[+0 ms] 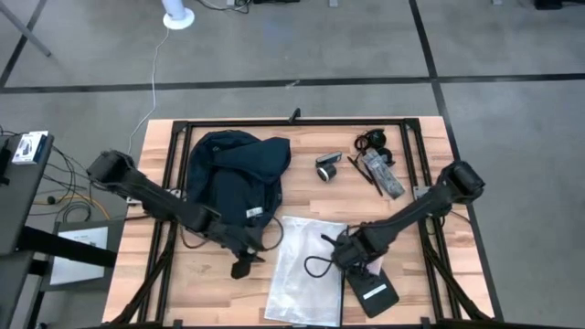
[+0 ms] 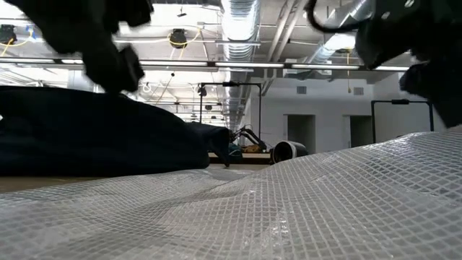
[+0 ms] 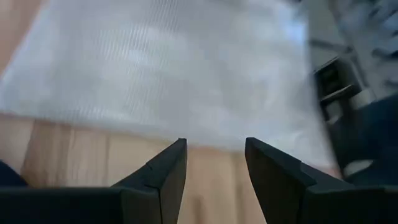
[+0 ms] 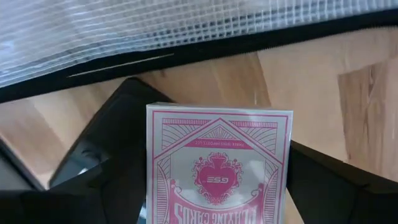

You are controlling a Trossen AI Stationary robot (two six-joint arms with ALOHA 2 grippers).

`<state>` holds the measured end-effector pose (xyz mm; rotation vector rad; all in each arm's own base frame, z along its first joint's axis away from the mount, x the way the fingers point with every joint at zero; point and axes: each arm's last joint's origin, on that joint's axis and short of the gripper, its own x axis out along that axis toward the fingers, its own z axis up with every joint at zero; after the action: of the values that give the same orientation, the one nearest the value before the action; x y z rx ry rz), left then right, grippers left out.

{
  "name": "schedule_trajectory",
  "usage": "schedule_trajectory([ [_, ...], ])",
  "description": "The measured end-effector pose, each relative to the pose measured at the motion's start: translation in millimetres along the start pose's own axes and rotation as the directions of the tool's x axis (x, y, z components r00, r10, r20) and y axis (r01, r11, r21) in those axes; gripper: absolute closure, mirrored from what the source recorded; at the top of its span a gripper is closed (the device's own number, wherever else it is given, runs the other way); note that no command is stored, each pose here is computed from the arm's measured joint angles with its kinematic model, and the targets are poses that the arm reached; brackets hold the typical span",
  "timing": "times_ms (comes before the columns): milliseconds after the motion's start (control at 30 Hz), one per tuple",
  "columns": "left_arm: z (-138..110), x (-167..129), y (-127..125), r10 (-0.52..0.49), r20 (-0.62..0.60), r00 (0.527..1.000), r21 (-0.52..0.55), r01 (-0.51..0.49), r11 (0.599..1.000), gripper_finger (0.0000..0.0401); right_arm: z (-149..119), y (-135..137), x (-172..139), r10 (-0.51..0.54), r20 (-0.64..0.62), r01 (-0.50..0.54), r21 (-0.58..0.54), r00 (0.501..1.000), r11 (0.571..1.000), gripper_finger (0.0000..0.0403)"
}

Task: Unpack backpack
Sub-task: Put the red game card into the white zip lock bag

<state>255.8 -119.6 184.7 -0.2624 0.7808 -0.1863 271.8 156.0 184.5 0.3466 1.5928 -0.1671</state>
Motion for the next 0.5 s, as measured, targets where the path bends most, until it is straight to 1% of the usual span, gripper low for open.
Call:
schedule_trajectory([
  [67, -5.7, 12.8, 4.9, 0.026, -0.037, 0.999, -0.002, -0.026, 1.000, 0.0249, 6.2, -4.1, 4.2, -0.006, -0.015, 0.006, -0.014, 1.000, 1.000, 0.0087],
  [267, -13.1, 39.9, 16.8, 0.064, -0.063, 0.996, -0.014, -0.065, 0.998, 0.0249, 20.3, -11.4, 10.3, 0.014, -0.021, -0.015, -0.064, 1.000, 0.998, 0.0087],
  [433, -18.0, 50.1, 22.7, 0.085, -0.085, 0.993, -0.020, -0.087, 0.996, 0.0249, 28.6, -12.0, 13.6, 0.042, 0.002, -0.041, -0.084, 0.999, 0.996, 0.0090],
  [500, -16.6, 51.4, 24.3, 0.084, -0.072, 0.994, -0.029, -0.086, 0.996, 0.0249, 30.9, -11.0, 18.6, 0.045, -0.002, -0.045, -0.098, 0.999, 0.994, 0.0090],
])
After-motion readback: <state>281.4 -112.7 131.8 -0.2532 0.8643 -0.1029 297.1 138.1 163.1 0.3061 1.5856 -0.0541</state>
